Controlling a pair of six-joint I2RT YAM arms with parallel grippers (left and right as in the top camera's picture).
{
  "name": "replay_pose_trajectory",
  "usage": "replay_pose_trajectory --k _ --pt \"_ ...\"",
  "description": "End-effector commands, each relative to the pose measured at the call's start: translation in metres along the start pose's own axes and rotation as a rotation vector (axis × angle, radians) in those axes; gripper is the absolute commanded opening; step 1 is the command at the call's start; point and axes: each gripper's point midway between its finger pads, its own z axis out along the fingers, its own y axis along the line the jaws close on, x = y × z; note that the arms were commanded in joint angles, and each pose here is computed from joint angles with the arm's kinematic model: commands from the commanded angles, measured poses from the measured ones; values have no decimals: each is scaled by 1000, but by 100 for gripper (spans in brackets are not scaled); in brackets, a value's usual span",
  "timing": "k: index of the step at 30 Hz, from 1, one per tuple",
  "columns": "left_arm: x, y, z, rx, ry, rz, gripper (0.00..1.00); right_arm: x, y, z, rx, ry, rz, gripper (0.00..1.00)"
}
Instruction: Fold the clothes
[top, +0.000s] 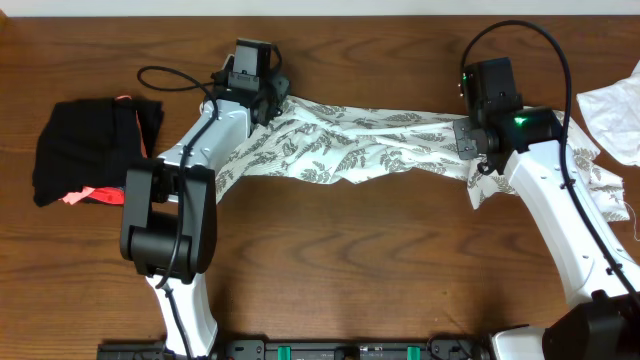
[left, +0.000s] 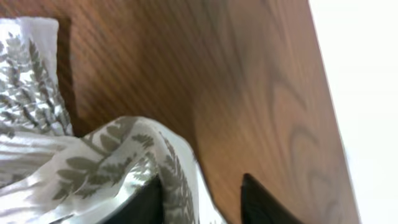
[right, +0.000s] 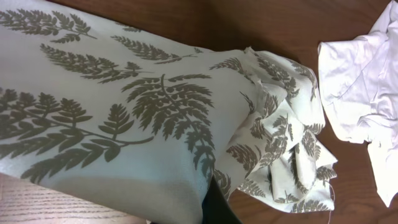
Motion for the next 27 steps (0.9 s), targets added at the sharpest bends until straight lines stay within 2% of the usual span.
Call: replay_pose_trajectory --k 1,3,7,8,9,10,11,19,20,21,22,24,27 --pt "-6 2 1 -4 -24 -6 12 0 -2 1 6 2 18 1" --pt "-6 2 1 -4 -24 -6 9 0 -2 1 6 2 18 1" --pt "-6 2 1 -4 -23 -6 9 0 -2 1 6 2 18 1" --pt "-5 3 1 -8 -21 -6 10 0 -2 1 6 2 18 1" --pt "-3 4 1 -11 -14 -6 16 0 -2 1 6 2 18 1" --pt "0 4 1 -14 -2 -4 26 0 -2 1 6 2 18 1" --pt "3 6 1 -25 7 -2 30 0 -2 1 6 2 18 1" --pt "10 15 8 -60 10 5 31 0 -2 1 6 2 18 1" --pt "10 16 9 -62 11 6 27 0 -2 1 6 2 18 1" --pt "10 17 9 -63 11 6 9 0 -2 1 6 2 18 1" --pt "10 17 9 -63 12 15 6 0 -2 1 6 2 18 1" --pt "9 11 8 -43 11 88 6 0 -2 1 6 2 19 1" --pt "6 0 -2 -23 3 282 6 0 -3 0 7 0 62 1"
